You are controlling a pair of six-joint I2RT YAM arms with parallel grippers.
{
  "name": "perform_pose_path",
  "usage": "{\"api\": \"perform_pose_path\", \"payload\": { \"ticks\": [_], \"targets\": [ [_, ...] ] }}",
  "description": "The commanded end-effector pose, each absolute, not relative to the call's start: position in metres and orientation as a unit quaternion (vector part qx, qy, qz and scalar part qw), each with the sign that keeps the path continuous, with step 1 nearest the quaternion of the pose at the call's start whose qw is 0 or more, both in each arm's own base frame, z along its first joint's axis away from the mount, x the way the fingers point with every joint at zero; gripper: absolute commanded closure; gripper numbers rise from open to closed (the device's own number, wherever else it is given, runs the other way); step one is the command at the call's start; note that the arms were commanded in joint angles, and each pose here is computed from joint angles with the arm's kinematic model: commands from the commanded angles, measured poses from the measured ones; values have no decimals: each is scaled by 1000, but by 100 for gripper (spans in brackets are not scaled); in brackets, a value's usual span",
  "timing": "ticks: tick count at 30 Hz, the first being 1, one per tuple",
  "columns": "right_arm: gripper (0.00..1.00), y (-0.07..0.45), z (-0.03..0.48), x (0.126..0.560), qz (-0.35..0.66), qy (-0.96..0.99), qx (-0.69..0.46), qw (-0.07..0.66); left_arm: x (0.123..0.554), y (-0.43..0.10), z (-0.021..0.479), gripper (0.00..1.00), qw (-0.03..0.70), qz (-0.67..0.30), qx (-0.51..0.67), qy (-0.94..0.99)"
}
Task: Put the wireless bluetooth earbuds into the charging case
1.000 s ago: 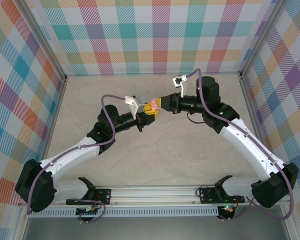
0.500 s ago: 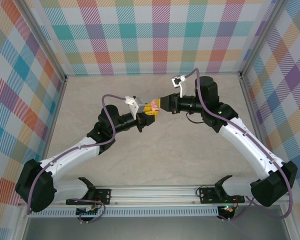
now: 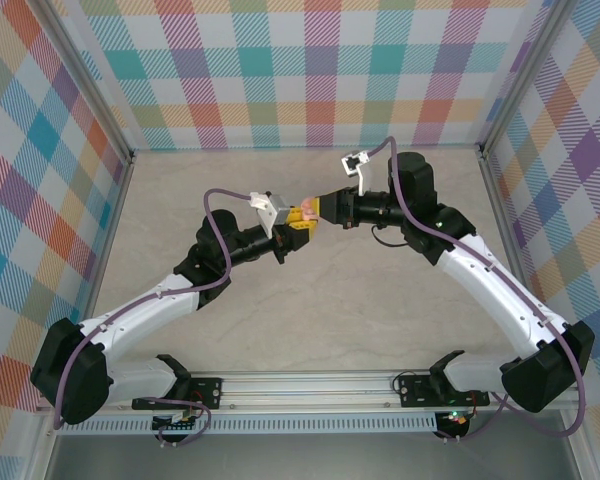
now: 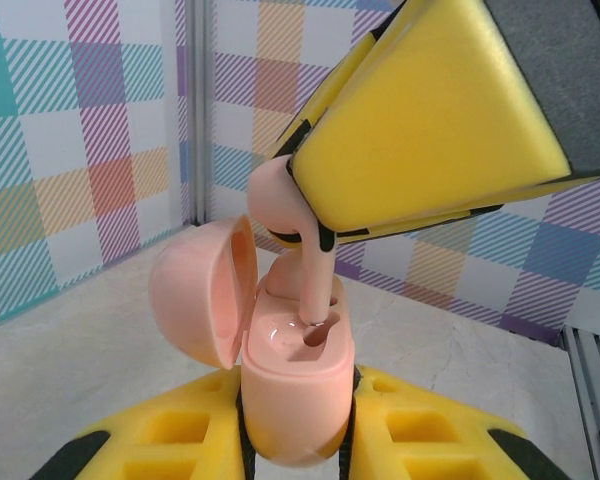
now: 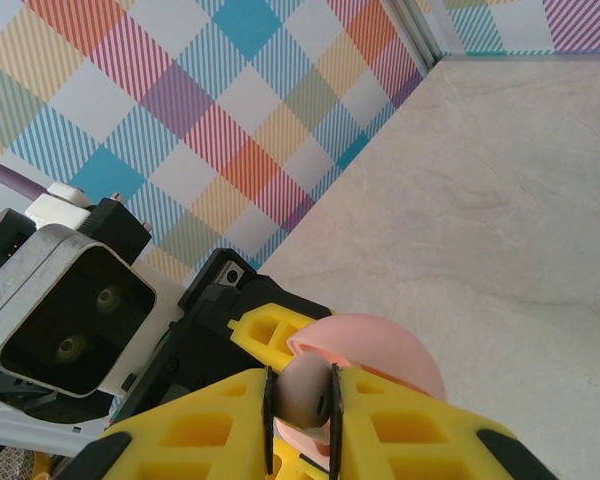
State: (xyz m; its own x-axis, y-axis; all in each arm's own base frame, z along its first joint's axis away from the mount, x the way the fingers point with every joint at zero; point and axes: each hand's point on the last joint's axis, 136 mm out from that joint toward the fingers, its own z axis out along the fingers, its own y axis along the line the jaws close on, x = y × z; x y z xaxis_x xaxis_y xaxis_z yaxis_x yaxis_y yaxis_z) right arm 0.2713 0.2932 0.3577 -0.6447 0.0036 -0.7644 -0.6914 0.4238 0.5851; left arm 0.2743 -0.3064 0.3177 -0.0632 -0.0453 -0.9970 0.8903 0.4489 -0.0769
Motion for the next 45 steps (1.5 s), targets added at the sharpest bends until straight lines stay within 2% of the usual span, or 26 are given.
{"api": "perform_pose_path", "payload": {
  "ticks": [1,9,19,31,39,45],
  "targets": [
    [77,293,366,270,480,761,-236,367,266,-306,350,75,616,-404,342,584],
    [77,293,357,273,471,772,-231,359,264,-305,351,75,618,-404,342,581],
    [69,292,354,276,461,779,-227,359,264,-305,350,75,615,-406,342,582],
    [69,287,346,286,434,798,-205,365,273,-305,345,75,612,-397,329,600],
    [66,229,311,311,288,870,-98,387,285,-298,327,75,601,-374,300,640],
    [60,161,251,307,184,928,13,322,284,-292,322,75,595,-371,287,653]
  ]
}}
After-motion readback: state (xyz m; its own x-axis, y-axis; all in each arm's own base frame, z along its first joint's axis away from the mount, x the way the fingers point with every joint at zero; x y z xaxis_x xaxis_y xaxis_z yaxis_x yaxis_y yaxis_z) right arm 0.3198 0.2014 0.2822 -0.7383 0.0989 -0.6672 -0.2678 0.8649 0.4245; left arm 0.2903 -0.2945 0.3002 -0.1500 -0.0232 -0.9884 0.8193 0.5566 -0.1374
